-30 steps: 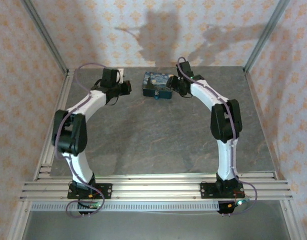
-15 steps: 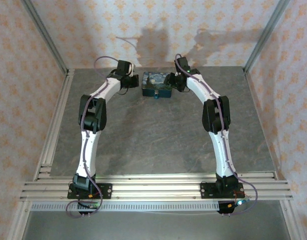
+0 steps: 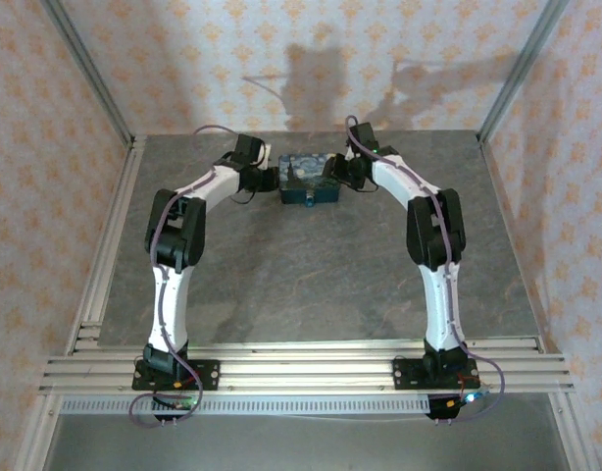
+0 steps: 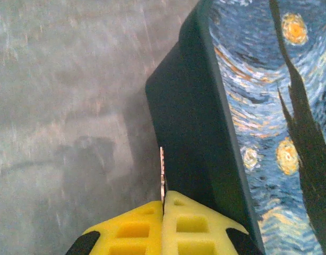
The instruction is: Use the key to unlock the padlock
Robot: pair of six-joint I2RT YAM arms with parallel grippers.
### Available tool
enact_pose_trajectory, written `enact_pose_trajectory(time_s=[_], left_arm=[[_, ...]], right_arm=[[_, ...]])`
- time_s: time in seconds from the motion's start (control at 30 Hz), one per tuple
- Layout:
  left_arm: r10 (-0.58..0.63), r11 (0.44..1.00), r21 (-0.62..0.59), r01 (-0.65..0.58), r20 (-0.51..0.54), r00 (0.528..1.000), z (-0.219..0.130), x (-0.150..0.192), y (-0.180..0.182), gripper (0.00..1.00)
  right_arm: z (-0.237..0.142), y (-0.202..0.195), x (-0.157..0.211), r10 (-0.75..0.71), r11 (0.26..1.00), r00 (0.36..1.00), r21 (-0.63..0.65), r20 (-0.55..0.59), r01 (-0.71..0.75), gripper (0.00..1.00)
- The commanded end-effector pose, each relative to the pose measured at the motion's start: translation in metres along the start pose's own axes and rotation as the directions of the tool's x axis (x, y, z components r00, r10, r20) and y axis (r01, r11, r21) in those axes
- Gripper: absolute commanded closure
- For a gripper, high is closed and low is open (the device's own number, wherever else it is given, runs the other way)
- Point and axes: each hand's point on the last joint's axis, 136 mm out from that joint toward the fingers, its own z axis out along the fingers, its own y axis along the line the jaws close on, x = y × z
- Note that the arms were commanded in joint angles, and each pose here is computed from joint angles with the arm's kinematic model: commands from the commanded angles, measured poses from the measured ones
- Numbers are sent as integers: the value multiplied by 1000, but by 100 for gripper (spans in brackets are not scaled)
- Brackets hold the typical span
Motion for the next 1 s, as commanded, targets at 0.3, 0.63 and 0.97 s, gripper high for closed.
enact_pose_trajectory(time_s=[0.3,0.63,0.97], left_arm=[[75,995,56,-79,65,995,-71,67,-46,100],[6,1000,-20,-5,56,998,-87,97,-13,100],[-102,984,-141,113,81,991,-121,99,49,100]], right_arm=[[-30,-3,130,-54,996,991,62,-123,62,49],[-55,4,155,24,1000,997,20,-78,-22,47],[-87,-6,162,28,995,1000,99,4,-28,44]])
